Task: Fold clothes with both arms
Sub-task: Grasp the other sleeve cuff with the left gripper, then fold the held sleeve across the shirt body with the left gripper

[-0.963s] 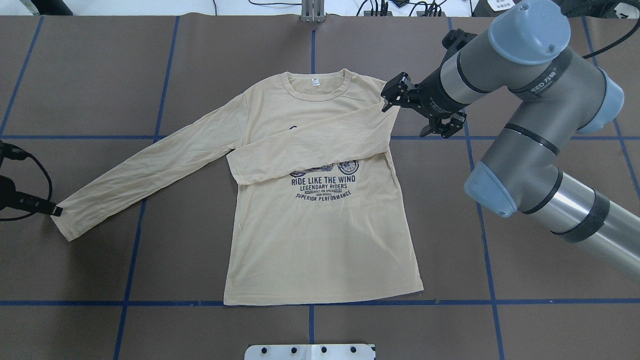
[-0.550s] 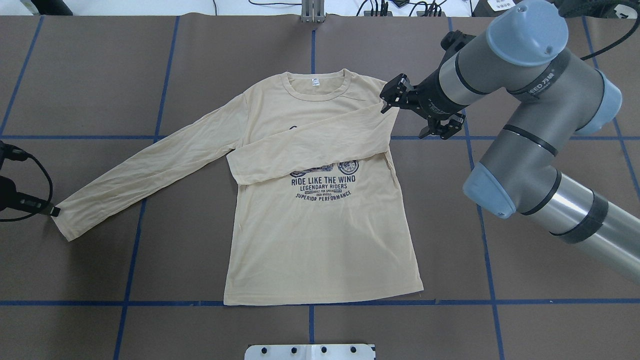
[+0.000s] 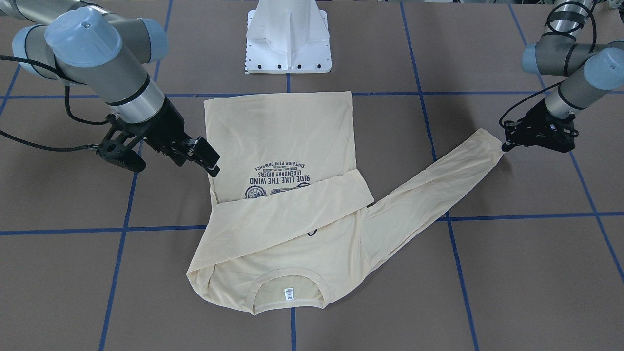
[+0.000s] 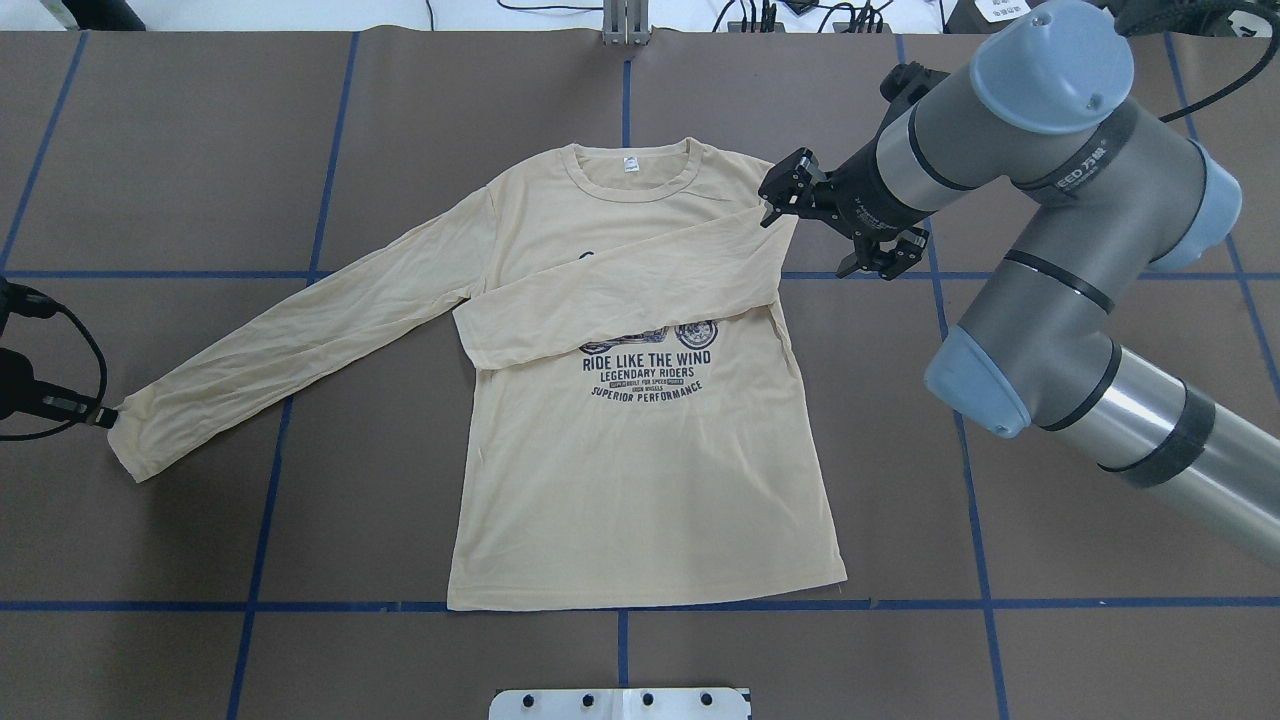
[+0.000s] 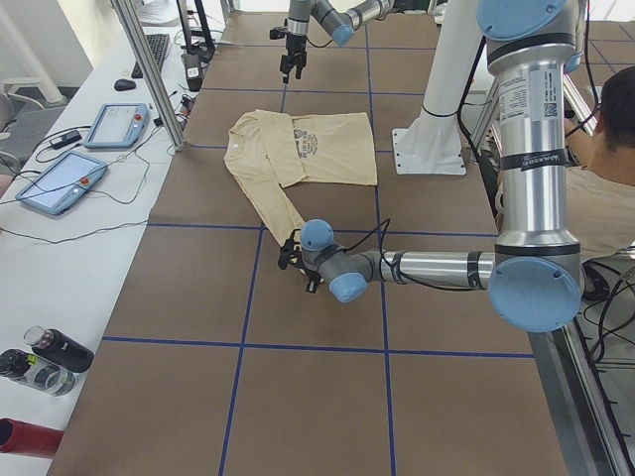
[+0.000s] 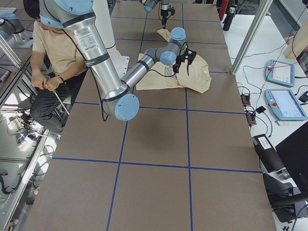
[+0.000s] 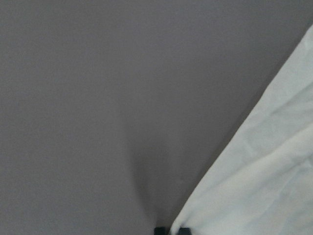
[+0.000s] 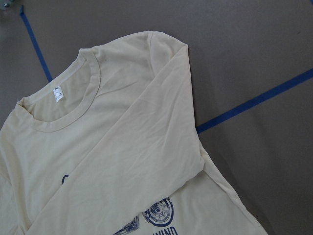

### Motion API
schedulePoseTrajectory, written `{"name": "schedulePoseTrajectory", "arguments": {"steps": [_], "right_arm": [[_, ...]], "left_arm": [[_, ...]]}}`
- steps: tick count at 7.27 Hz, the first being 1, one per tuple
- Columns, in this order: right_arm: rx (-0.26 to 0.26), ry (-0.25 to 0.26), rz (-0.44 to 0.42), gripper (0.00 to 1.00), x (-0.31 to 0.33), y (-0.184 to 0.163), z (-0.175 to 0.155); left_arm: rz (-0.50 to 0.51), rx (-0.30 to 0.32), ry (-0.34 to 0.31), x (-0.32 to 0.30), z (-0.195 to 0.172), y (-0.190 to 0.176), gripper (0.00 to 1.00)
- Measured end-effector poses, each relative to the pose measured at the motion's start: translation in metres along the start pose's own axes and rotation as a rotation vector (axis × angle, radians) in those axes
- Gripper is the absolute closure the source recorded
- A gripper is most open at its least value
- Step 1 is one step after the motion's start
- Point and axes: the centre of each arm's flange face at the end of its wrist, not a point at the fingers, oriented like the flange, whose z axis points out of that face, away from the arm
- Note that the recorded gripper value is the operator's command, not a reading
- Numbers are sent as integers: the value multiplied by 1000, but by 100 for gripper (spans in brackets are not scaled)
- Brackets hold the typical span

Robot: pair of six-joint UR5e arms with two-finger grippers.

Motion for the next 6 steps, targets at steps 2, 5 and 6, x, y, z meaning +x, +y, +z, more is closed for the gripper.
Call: {"name": "schedulePoseTrajectory", "arguments": {"steps": [2, 5, 6], "right_arm": [[11, 11, 11, 1, 22, -13, -9], [38, 74, 5, 1, 94, -42, -18], [46, 107, -18, 1, 121, -55, -18]], "left_arm": [[13, 44, 28, 58, -49, -33, 100], [-226, 117, 59, 230, -89, -177, 100], [-313, 115, 93, 298, -74, -207, 100]]}}
